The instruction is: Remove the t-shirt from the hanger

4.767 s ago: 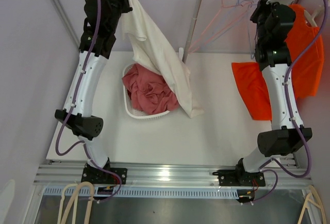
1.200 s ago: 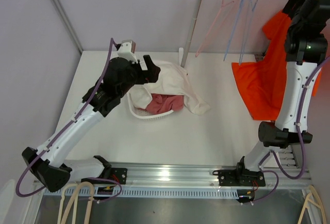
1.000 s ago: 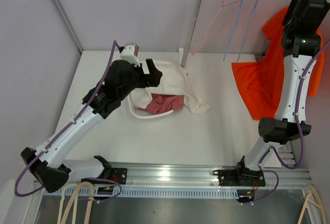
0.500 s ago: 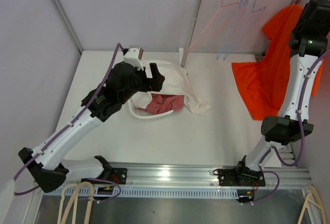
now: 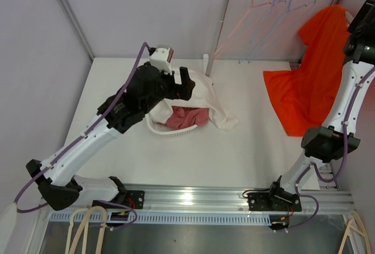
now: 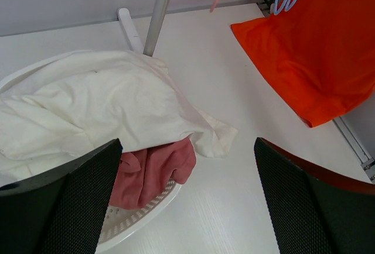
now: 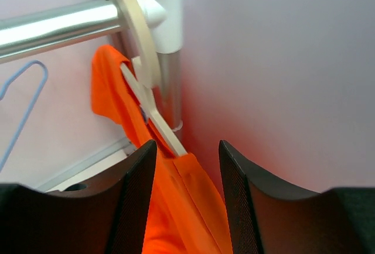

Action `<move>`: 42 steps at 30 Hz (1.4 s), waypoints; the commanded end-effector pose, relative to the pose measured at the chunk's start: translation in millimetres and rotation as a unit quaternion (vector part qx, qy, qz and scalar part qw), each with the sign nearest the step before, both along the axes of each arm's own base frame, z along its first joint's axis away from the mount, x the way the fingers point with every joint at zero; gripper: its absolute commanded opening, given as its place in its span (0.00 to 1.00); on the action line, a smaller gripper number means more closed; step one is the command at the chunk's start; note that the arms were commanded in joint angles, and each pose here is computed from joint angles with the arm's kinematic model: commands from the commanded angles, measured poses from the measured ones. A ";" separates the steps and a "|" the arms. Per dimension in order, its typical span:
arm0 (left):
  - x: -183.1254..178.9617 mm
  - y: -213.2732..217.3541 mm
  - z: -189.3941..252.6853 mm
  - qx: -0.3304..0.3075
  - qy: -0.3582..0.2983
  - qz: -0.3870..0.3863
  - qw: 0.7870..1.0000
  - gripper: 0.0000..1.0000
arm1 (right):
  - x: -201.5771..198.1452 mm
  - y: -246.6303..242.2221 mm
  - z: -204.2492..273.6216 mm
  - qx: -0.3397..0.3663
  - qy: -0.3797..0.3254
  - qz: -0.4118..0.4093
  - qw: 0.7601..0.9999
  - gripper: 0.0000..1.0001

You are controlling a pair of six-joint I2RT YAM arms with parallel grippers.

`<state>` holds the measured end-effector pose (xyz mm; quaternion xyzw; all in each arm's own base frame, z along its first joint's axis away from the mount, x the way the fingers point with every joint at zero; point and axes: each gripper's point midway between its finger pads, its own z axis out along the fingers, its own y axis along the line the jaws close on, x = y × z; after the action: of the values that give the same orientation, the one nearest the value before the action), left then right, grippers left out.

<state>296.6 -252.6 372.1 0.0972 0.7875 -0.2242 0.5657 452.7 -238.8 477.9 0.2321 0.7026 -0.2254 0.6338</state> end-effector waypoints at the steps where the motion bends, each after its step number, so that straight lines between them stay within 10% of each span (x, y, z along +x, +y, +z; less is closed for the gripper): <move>1: 2.5 -5.3 10.5 0.010 -0.015 -0.001 1.000 0.99 | 21.0 9.4 20.5 -0.001 -0.049 0.066 0.997 0.50; 23: 6.5 -22.0 8.3 0.042 -0.022 -0.005 0.999 1.00 | 69.5 -0.6 16.2 0.010 -0.102 0.133 0.986 0.43; 35: 8.0 -14.9 6.5 0.061 -0.030 0.004 0.998 1.00 | 91.1 -12.0 -4.7 0.000 -0.094 0.134 0.987 0.26; 38: 9.1 -15.0 5.3 0.065 -0.031 0.004 0.997 1.00 | 92.5 -13.0 -4.4 -0.003 -0.096 0.132 0.987 0.00; 42: 9.7 -16.1 2.6 0.066 -0.030 0.004 0.997 0.99 | 90.3 -7.9 3.0 -0.006 -0.100 0.126 0.987 0.00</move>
<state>306.5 -268.5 358.0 0.1356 0.7971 -0.1660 0.5646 548.7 -245.6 449.8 0.1611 0.6883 -0.1063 0.6993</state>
